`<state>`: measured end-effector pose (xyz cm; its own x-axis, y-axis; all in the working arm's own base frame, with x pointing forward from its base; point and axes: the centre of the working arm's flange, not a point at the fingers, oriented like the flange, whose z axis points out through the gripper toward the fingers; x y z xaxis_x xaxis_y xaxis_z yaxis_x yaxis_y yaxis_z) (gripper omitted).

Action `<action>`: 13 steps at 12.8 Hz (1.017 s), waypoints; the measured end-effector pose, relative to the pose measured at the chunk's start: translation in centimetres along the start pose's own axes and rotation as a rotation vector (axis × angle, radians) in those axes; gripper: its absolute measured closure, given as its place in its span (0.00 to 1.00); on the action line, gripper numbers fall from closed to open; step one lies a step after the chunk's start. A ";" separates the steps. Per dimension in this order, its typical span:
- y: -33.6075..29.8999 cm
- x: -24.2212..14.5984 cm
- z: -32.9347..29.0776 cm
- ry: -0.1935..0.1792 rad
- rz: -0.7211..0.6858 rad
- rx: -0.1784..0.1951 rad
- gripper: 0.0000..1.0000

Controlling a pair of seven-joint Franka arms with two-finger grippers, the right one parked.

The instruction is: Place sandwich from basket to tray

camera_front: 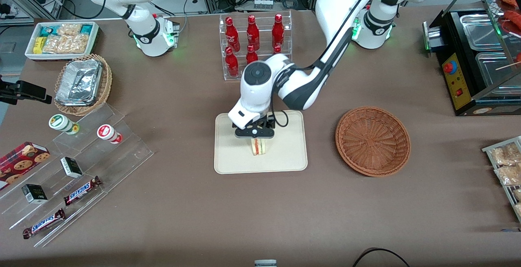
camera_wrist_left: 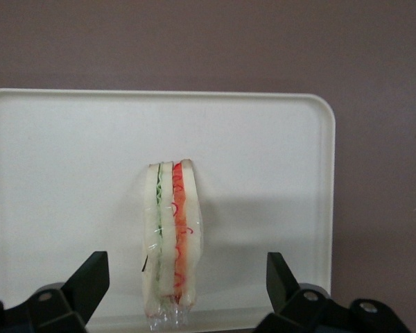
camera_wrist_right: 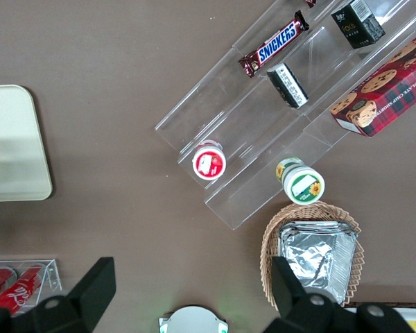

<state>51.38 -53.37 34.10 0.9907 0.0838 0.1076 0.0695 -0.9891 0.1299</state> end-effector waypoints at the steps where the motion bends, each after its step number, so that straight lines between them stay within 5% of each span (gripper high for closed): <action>1: -0.8 1.1 -2.4 0.013 -0.033 0.000 0.00; 4: -5.0 5.0 -9.9 0.041 -0.118 0.014 0.00; 9: -13.7 8.9 -19.7 0.038 -0.245 0.083 0.00; 13: -21.9 11.5 -24.7 -0.018 -0.220 0.099 0.00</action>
<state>58.36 -27.77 56.83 0.9523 0.2972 0.0693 0.2942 -0.9544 0.0510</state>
